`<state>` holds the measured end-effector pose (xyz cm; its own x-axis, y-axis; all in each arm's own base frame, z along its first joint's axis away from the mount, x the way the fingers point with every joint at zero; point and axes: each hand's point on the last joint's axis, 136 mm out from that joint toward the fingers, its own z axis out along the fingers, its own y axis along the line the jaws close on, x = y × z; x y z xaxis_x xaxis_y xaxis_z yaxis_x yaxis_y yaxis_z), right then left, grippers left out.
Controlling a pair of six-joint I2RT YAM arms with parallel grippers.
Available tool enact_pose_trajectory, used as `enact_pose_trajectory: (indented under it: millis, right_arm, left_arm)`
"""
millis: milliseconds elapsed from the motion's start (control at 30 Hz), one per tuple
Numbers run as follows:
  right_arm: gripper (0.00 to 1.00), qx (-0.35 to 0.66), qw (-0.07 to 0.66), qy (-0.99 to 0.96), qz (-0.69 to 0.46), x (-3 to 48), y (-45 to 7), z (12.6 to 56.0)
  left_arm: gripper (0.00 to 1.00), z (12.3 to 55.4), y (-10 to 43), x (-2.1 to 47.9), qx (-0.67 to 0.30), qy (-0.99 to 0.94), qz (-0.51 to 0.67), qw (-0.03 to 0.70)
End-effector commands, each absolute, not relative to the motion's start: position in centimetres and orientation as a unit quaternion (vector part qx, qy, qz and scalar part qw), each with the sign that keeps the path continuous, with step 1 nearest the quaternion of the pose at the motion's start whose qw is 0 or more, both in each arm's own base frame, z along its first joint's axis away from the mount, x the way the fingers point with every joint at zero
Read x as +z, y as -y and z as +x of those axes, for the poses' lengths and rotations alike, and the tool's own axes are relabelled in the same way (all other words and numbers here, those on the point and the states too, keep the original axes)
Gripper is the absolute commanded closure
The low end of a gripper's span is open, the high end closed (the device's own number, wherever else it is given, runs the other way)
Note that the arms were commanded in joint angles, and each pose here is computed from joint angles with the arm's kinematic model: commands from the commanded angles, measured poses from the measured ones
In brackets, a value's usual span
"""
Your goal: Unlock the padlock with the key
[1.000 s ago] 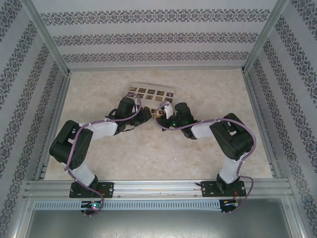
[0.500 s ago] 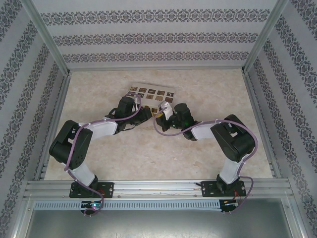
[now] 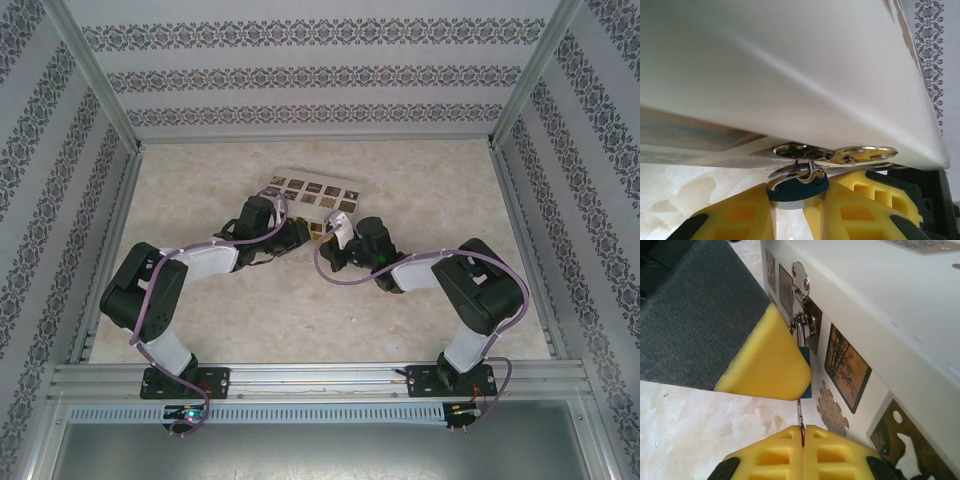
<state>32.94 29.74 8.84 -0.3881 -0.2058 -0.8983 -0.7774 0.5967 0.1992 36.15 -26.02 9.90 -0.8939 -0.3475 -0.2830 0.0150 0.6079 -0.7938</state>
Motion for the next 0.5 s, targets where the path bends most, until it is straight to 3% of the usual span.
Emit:
enact_pose_trajectory:
  millis: [0,467]
  right_arm:
    - [1.00,0.332,0.499,-0.731,-0.326,12.4,-30.6,32.8]
    - [1.00,0.308,0.469,-0.769,-0.307,9.9,-28.8,31.8]
  left_arm:
    - [0.77,35.6,26.9,10.4,-0.444,-0.871,-0.089,0.190]
    - [0.77,36.2,26.7,10.6,-0.440,-0.872,-0.090,0.197]
